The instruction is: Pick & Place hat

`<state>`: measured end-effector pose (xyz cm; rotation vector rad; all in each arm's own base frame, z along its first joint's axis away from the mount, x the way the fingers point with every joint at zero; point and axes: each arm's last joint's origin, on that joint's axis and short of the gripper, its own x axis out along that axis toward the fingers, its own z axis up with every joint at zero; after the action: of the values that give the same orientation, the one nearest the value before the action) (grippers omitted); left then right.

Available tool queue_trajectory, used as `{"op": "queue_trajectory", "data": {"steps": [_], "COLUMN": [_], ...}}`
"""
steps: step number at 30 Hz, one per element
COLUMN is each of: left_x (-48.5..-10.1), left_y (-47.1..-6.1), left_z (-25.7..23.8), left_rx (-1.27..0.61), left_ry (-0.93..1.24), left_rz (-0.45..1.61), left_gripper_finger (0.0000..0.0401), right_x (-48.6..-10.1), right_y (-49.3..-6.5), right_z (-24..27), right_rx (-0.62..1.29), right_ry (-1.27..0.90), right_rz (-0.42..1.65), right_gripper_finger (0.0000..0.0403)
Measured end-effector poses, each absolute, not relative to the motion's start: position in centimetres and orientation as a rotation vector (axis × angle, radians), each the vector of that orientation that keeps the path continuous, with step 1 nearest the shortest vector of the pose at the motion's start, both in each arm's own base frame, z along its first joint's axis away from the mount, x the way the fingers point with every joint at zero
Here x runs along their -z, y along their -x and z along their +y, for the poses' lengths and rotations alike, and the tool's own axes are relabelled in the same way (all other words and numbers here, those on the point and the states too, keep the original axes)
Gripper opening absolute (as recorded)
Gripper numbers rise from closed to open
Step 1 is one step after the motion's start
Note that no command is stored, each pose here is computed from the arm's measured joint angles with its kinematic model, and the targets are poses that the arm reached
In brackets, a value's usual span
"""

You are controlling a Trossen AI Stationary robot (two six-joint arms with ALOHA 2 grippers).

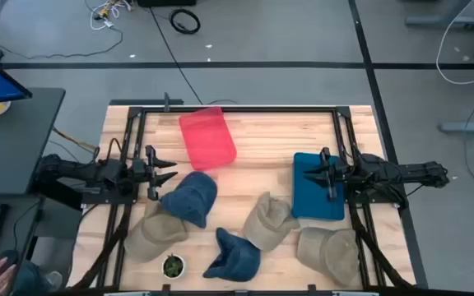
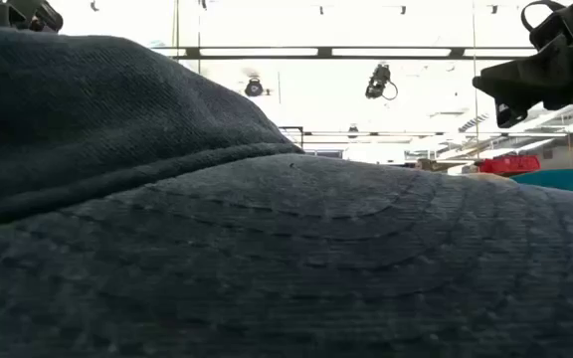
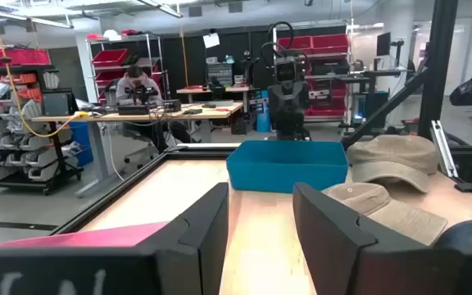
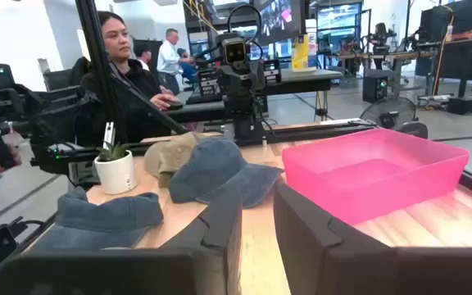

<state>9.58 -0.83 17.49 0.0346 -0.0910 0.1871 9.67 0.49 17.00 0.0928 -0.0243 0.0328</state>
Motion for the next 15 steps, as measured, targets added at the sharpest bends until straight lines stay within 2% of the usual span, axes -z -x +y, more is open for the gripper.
{"op": "queue_trajectory", "data": {"steps": [15], "left_x": [-17.52], "left_y": [-9.57], "left_z": [-0.83], "left_rx": [-0.187], "left_ry": [-0.034], "left_rz": [-0.094], "left_gripper_finger": [0.0142], "right_x": [-17.02], "right_y": [-9.67], "right_z": [0.47], "right_rx": [-0.024], "right_ry": [-0.067], "right_rz": [-0.027], "right_gripper_finger": [0.0079]}}
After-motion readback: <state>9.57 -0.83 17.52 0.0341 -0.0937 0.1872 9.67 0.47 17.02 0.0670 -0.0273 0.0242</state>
